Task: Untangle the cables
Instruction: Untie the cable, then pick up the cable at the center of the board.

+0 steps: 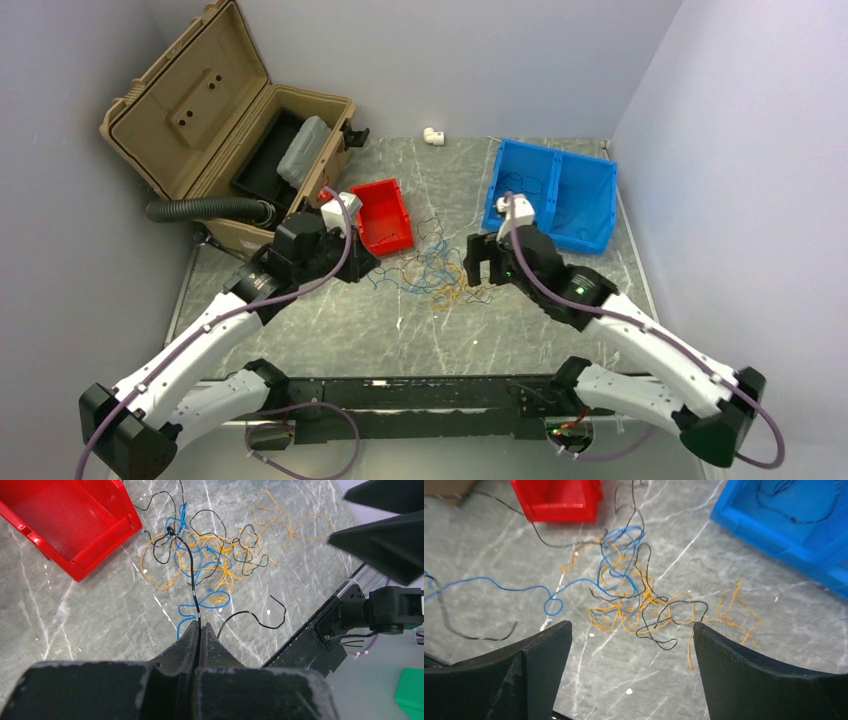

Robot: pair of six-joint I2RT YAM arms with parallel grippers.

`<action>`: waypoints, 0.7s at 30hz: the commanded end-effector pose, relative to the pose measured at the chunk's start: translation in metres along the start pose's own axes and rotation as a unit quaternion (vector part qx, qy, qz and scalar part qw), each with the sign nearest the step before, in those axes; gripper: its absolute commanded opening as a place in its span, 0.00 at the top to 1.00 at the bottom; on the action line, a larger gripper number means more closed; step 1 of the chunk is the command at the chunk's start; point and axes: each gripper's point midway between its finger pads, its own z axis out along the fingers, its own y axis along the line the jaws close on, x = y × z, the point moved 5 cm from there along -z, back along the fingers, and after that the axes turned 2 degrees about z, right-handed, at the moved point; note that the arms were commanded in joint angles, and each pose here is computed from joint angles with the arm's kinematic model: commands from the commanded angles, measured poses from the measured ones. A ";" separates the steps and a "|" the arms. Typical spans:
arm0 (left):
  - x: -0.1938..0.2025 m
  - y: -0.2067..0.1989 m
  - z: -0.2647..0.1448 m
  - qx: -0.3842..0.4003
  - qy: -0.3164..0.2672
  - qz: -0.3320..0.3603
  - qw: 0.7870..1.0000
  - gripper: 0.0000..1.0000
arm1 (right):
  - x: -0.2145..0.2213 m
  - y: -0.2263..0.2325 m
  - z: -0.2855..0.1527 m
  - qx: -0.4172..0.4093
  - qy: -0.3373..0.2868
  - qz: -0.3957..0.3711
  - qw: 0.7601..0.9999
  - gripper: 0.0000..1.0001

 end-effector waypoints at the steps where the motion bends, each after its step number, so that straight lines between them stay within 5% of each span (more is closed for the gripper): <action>1: -0.020 -0.014 -0.013 0.034 -0.034 0.027 0.998 1.00 | 0.011 0.021 0.025 -0.051 0.028 -0.001 0.998 0.07; 10: -0.018 -0.016 -0.021 0.034 -0.028 0.035 0.998 1.00 | 0.049 0.030 0.071 -0.038 0.096 0.025 0.994 0.07; 21: -0.017 0.019 -0.039 -0.122 -0.039 0.003 0.992 1.00 | 0.061 -0.076 0.066 0.213 0.102 0.178 0.955 0.00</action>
